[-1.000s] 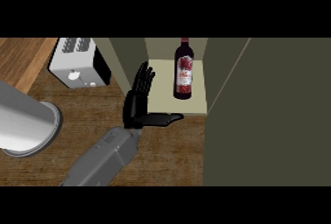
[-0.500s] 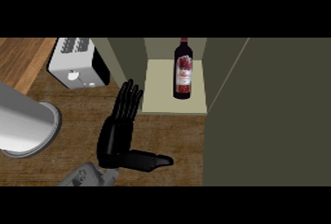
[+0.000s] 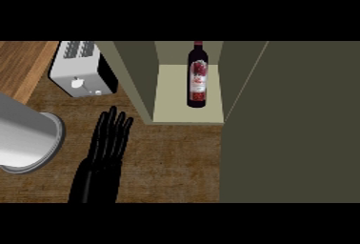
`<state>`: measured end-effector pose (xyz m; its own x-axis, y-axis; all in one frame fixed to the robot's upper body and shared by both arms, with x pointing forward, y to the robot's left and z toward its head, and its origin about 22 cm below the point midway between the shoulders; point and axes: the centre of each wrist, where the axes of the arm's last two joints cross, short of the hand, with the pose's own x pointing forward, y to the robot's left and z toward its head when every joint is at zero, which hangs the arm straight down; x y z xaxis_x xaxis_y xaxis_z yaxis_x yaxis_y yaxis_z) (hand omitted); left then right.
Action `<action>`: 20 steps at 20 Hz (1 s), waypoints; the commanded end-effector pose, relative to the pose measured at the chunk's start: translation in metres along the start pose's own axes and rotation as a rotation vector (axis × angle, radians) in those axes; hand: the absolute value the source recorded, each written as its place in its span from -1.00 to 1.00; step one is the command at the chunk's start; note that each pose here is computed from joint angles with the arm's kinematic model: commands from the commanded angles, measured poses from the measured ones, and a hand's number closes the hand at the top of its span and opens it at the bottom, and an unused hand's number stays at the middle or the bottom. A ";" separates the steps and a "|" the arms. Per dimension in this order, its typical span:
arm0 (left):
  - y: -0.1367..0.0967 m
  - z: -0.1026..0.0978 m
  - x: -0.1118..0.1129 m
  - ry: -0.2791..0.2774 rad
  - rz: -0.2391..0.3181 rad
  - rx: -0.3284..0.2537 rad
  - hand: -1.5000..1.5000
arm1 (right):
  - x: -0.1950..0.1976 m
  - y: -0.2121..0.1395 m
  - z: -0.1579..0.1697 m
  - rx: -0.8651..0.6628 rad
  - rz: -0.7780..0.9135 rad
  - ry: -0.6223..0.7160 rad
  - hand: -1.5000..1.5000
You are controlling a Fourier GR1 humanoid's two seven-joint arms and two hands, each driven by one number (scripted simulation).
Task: Pick up the wine, place it into the cabinet and close the cabinet
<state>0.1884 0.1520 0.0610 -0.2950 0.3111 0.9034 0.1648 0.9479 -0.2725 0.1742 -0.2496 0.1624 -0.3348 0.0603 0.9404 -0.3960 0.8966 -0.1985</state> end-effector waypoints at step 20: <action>0.094 0.091 0.093 -0.072 -0.093 0.153 -1.00 | 0.035 0.091 0.013 0.418 -0.155 0.059 1.00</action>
<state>0.1039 0.2558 0.0834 -0.3636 0.2316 0.9023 -0.0140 0.9671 -0.2539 0.1421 -0.1790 0.1529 -0.1285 -0.0235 0.9914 -0.7706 0.6316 -0.0849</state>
